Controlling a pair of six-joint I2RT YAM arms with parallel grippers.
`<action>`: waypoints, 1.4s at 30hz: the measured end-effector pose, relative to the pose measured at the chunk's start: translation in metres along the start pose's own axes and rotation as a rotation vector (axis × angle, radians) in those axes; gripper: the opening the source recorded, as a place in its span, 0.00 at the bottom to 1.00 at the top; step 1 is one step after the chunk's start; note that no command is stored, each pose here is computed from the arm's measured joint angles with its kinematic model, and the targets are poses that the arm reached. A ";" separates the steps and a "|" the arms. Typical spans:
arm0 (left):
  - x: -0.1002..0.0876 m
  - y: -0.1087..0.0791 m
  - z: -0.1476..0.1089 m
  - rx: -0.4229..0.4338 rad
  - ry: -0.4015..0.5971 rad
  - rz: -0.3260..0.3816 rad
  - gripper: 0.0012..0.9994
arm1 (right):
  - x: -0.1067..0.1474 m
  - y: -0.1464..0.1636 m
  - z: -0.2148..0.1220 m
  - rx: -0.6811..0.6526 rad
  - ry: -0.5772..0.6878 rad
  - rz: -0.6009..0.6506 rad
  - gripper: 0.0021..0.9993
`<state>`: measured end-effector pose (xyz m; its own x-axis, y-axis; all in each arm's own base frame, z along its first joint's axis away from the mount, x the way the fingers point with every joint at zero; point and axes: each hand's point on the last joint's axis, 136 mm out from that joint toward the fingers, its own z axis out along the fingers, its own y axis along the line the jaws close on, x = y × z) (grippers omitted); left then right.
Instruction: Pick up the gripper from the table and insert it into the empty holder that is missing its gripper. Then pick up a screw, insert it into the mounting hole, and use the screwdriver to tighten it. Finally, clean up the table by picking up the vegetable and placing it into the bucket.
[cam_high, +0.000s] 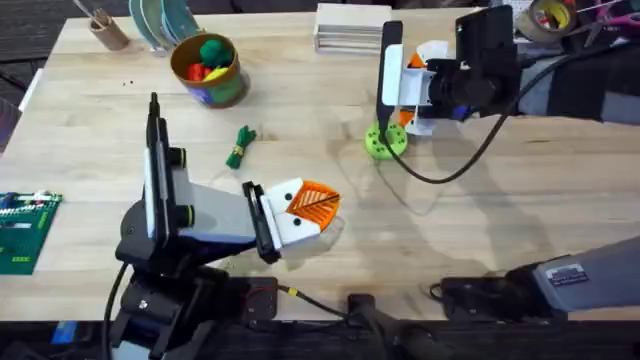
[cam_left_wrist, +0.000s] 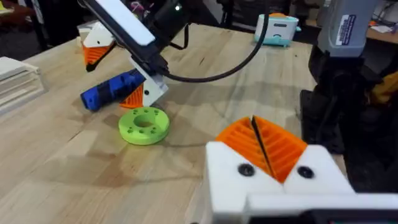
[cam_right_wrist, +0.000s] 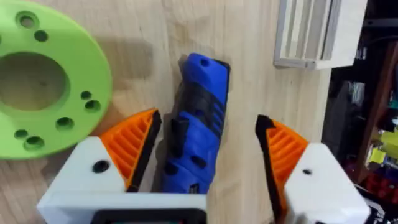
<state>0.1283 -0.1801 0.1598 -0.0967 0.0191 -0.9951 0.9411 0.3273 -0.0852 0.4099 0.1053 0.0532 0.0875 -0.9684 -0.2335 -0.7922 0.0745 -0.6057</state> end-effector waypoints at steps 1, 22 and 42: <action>0.000 0.000 0.000 0.000 0.000 0.000 0.01 | -0.001 0.000 0.000 0.000 -0.001 -0.002 0.99; 0.000 0.000 0.000 -0.001 0.000 -0.008 0.49 | -0.066 -0.047 -0.107 0.192 -0.233 0.164 0.99; -0.001 0.002 0.000 -0.009 -0.002 0.019 0.99 | -0.119 -0.011 -0.138 -0.054 -0.493 0.449 0.99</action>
<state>0.1298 -0.1797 0.1602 -0.0786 0.0237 -0.9966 0.9398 0.3352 -0.0662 0.3252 0.1870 0.1926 -0.0019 -0.6233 -0.7820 -0.8441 0.4203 -0.3329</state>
